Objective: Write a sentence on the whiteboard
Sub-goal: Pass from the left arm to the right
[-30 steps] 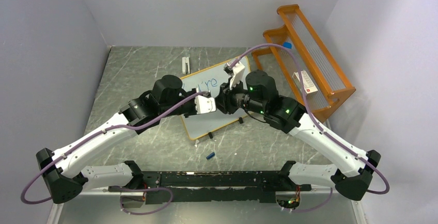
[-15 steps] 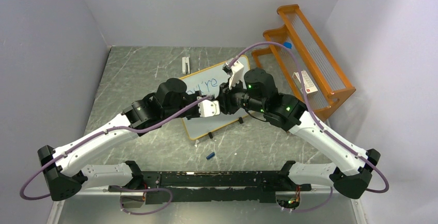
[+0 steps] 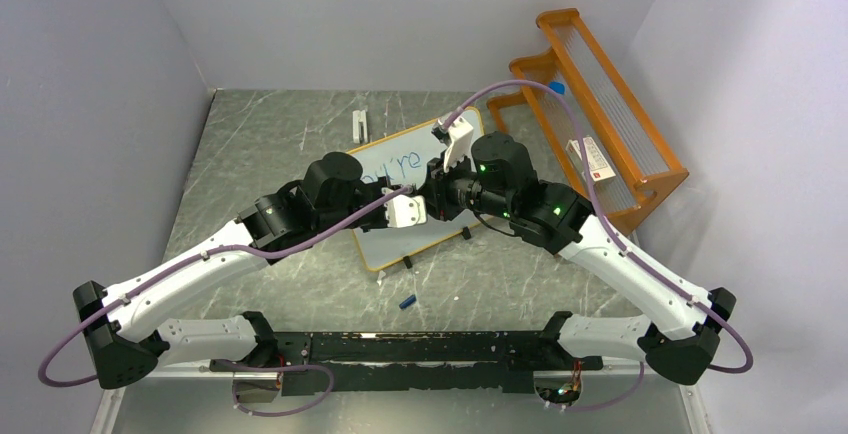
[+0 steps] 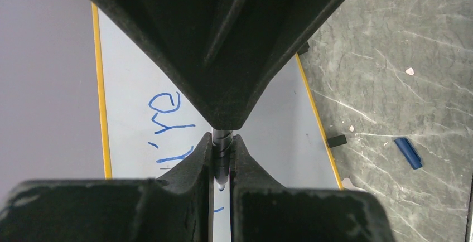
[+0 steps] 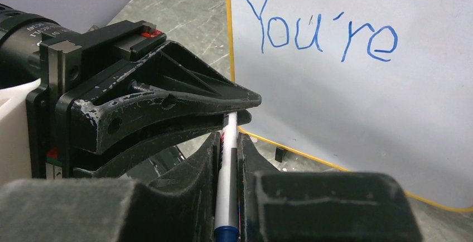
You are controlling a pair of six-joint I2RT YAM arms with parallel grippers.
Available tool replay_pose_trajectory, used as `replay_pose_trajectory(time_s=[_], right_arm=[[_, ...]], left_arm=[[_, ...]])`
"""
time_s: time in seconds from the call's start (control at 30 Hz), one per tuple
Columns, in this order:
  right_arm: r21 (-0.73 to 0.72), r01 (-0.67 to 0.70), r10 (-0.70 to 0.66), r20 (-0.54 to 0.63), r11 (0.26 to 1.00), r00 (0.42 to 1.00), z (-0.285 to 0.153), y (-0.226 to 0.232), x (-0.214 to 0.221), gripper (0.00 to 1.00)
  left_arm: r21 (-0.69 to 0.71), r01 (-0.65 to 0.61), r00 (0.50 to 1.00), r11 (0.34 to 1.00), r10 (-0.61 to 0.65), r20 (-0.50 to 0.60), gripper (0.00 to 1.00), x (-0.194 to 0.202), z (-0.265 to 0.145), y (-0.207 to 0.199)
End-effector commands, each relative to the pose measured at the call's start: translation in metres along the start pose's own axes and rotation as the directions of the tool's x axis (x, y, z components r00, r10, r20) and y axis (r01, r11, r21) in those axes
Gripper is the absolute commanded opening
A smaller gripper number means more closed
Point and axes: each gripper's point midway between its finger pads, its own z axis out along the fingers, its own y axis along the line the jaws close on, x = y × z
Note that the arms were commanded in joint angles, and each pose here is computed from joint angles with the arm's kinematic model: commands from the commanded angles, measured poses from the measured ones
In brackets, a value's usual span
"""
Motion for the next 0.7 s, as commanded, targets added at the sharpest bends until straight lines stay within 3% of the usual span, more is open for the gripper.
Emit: replay_pose_trajectory(time_s=[0.0,0.67], right_arm=[[0.02,-0.012,0.011,0.047,1.0,0.999,-0.0027,-0.0004,-0.0135,0.13],[-0.006,-0.029,0.029,0.061,1.0,0.998,-0.0005,0.0042,-0.0147,0.23]], left_arm=[[-0.005,-0.012,1.0,1.0,0.012,0.003,0.05,-0.006,-0.0022,0.0024],[-0.009,-0.009,1.0,1.0,0.009,-0.002,0.05,-0.0045,-0.001,0.0029]])
